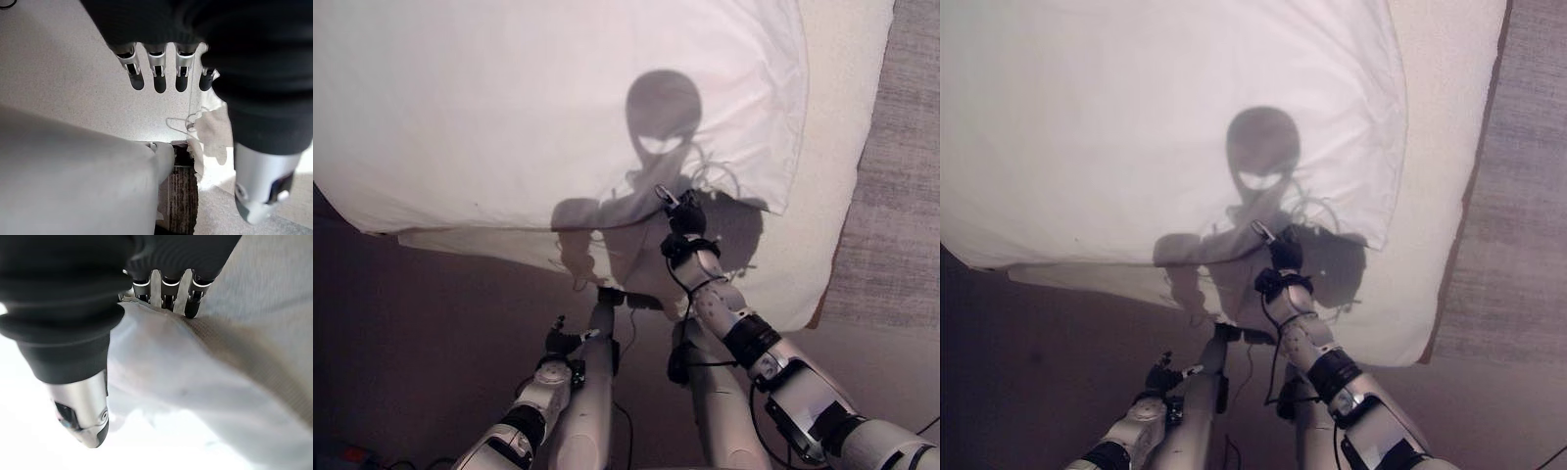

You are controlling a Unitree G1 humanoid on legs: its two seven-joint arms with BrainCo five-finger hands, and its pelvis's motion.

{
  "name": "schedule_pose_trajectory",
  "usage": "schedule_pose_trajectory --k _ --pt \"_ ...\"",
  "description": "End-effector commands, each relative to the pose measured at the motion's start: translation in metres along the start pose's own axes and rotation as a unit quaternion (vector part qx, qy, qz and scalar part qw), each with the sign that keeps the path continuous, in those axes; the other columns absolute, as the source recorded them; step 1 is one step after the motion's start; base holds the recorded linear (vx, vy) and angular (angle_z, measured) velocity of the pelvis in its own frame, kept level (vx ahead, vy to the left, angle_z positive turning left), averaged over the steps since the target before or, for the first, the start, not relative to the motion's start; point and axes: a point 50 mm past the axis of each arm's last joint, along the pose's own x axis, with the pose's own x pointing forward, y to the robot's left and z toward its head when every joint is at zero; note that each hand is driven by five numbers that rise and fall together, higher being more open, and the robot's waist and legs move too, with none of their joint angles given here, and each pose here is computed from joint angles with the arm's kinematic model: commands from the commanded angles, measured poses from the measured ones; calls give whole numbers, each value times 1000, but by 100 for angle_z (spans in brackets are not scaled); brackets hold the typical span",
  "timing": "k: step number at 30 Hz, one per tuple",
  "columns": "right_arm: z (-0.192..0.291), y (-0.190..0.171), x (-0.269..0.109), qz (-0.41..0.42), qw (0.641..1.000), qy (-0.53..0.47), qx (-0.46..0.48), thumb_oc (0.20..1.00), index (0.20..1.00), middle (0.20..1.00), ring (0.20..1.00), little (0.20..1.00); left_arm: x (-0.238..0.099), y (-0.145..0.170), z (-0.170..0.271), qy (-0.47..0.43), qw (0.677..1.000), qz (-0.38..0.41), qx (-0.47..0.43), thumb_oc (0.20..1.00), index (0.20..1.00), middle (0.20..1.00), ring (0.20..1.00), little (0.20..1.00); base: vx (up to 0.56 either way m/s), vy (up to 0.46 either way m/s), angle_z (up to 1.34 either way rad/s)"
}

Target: Make the bed

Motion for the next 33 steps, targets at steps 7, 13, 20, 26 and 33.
schedule_pose_trajectory --k 7,13,20,26,33 --pt "33 92 8 71 986 -46 142 1000 1000 1000 1000 1000 -3 2 -12 20 1000 3 -8 1000 1000 1000 1000 1000 10 23 -7" --pt "65 98 24 -2 979 -90 182 1000 1000 1000 1000 1000 -4 -1 -15 26 1000 5 -2 1000 1000 1000 1000 1000 14 26 2" --pt "99 72 54 -166 973 -104 121 432 432 432 432 432 -2 -3 -1 -7 1000 -2 17 1000 1000 1000 1000 1000 0 1 0" --pt "138 25 67 -248 957 -140 57 200 200 200 200 200 -3 -11 14 -44 999 -28 12 1000 1000 1000 1000 1000 -17 -2 9" --pt "149 17 59 -212 956 -189 72 200 200 200 200 200 -8 -22 25 -65 996 -61 -26 1000 1000 1000 1000 1000 -35 12 12"
